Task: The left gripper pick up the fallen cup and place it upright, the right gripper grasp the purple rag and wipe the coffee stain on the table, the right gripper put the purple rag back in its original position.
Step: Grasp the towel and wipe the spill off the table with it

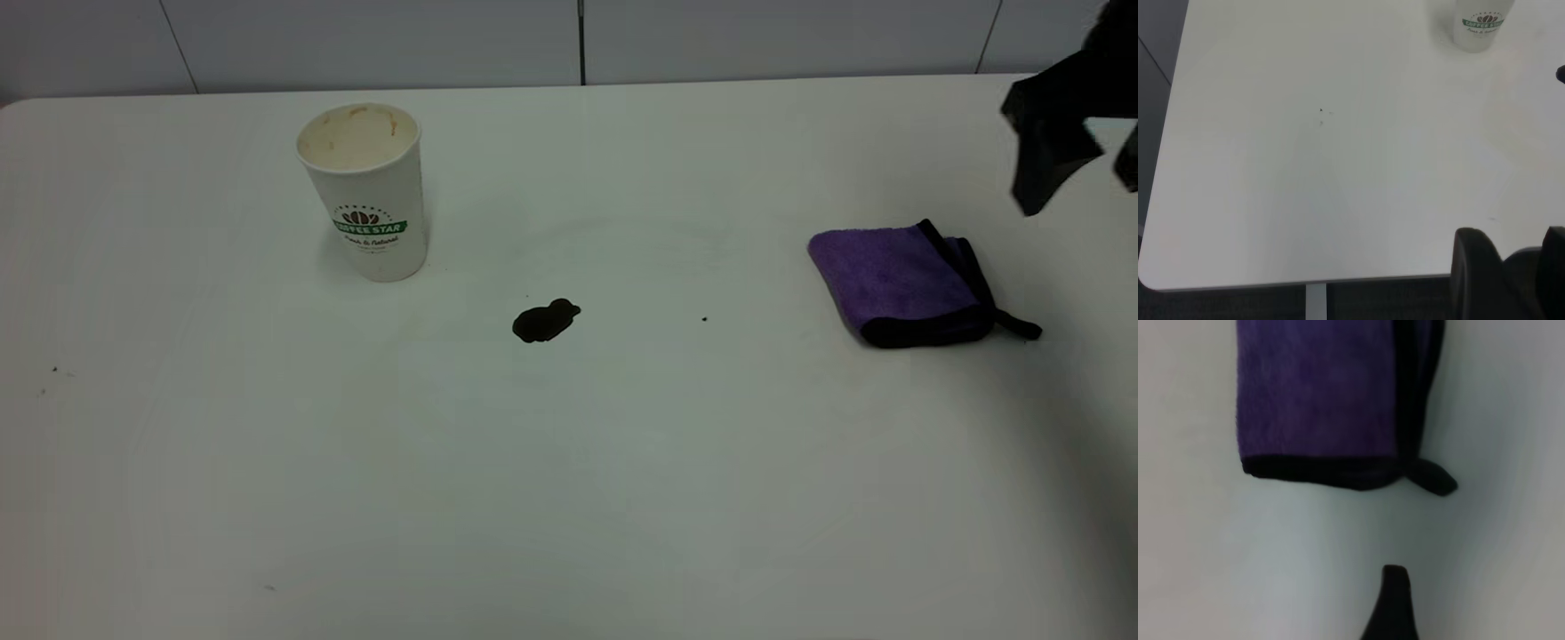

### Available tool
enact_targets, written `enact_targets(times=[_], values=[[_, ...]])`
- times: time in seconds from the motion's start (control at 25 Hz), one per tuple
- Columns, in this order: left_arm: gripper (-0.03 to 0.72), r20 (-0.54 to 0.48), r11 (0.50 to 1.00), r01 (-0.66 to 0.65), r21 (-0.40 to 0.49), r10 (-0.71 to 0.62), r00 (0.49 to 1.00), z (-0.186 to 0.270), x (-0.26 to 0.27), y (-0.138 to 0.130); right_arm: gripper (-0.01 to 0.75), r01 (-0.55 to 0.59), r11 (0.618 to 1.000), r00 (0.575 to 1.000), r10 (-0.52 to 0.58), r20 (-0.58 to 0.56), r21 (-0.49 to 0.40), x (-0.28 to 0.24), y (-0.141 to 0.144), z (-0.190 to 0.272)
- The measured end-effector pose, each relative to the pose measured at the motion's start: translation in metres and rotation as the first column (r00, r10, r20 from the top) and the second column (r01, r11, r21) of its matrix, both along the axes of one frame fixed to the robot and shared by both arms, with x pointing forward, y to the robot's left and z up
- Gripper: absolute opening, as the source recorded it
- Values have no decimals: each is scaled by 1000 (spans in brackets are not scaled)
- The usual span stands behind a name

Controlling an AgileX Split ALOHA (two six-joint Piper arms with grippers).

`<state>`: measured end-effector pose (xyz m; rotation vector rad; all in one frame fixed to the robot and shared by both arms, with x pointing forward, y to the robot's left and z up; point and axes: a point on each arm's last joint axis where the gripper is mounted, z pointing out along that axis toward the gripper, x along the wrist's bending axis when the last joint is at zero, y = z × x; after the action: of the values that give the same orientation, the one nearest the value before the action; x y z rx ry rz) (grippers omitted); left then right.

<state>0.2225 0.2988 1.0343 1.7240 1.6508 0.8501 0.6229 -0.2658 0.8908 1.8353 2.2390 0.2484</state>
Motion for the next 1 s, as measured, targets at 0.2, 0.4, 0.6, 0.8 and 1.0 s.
enact_targets(times=[0.2, 0.4, 0.6, 0.8, 1.0], values=[[254, 0, 1000, 0, 0, 0, 1000, 0, 0, 0, 705, -34, 999, 998, 34, -51, -4, 39, 20, -37], [254, 0, 1000, 0, 0, 0, 1000, 0, 0, 0, 691, -50, 999, 992, 50, -116, 4, 64, 27, -69], [254, 1, 1000, 0, 0, 0, 1000, 0, 0, 0, 682, -65, 998, 988, 67, -139, 19, 78, 36, -96], [254, 1, 1000, 0, 0, 0, 1000, 0, 0, 0, 664, -67, 997, 985, 73, -159, 42, 85, 40, -114], [254, 1, 1000, 0, 0, 0, 1000, 0, 0, 0, 535, -67, 997, 982, 74, -172, 44, 86, 40, -120]])
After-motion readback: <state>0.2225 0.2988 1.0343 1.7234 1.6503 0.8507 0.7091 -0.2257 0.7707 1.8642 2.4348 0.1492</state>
